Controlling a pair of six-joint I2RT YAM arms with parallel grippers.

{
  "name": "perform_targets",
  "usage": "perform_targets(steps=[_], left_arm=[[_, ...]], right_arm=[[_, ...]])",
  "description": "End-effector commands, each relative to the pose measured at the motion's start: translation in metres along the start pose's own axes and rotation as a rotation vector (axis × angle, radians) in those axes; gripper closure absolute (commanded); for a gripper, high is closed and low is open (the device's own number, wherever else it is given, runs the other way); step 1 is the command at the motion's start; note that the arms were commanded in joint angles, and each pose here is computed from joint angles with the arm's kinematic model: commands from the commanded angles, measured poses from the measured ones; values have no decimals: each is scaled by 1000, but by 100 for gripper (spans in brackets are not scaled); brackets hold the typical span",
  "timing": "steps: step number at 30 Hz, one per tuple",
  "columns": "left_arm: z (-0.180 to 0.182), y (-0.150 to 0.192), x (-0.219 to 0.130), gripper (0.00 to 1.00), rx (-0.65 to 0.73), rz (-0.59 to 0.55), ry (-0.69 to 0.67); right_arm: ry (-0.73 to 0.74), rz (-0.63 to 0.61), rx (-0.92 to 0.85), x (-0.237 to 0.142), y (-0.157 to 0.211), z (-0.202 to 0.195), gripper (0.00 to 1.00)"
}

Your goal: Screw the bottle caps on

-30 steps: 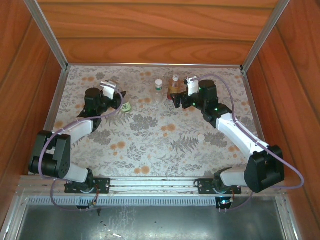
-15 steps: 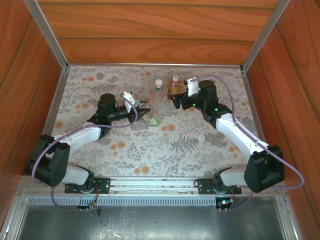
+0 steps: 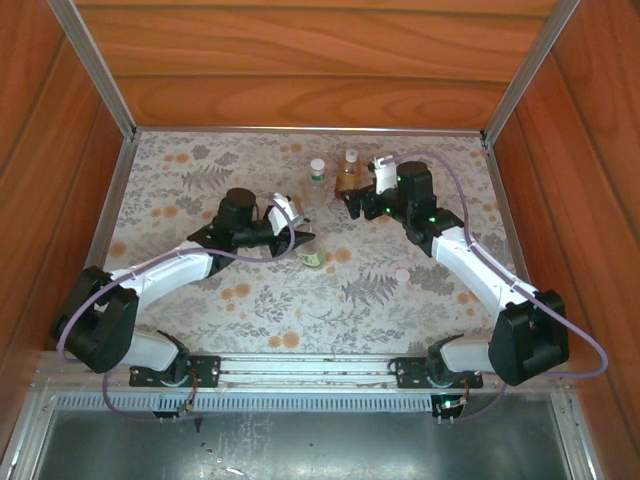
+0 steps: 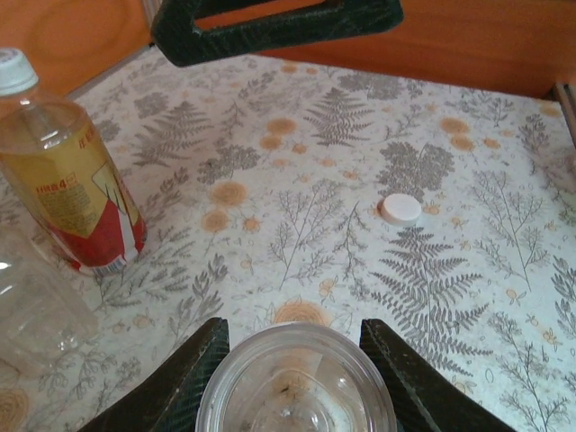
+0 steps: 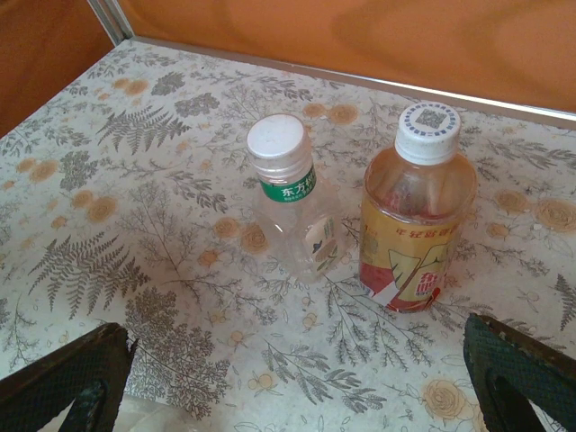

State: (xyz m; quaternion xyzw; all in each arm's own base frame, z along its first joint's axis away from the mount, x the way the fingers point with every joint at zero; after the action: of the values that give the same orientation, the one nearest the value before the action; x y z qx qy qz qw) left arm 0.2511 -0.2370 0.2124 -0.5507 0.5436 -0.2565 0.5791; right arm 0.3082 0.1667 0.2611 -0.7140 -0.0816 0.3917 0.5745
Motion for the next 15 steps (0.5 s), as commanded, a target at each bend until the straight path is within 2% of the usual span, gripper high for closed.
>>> perform_targets(steps=[1, 7, 10, 15], left_arm=[[-1, 2, 3, 59, -6, 62, -2], [3, 3, 7, 58, -28, 96, -12], [3, 3, 10, 43, -30, 105, -33], [2, 3, 9, 30, -14, 108, -84]], right_arm=[[-9, 20, 22, 2, 8, 0, 0], [-2, 26, 21, 2, 9, -1, 0], [-1, 27, 21, 2, 10, 0, 0], [5, 30, 18, 1, 12, -1, 0]])
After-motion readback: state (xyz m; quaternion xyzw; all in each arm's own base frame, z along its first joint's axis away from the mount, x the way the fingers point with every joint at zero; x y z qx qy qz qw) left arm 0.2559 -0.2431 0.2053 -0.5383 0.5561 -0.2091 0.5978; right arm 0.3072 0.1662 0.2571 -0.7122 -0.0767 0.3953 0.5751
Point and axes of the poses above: each hand's point on the last joint's axis, 136 mm out from that joint toward the fingers, its own x axis out along the fingers, its own z axis along the line the jaws close on, y = z × x, the point moved 8 cm from there along -x, back along the fingers, and after that the axes turned 12 degrees about -x, right-handed, at the moved point
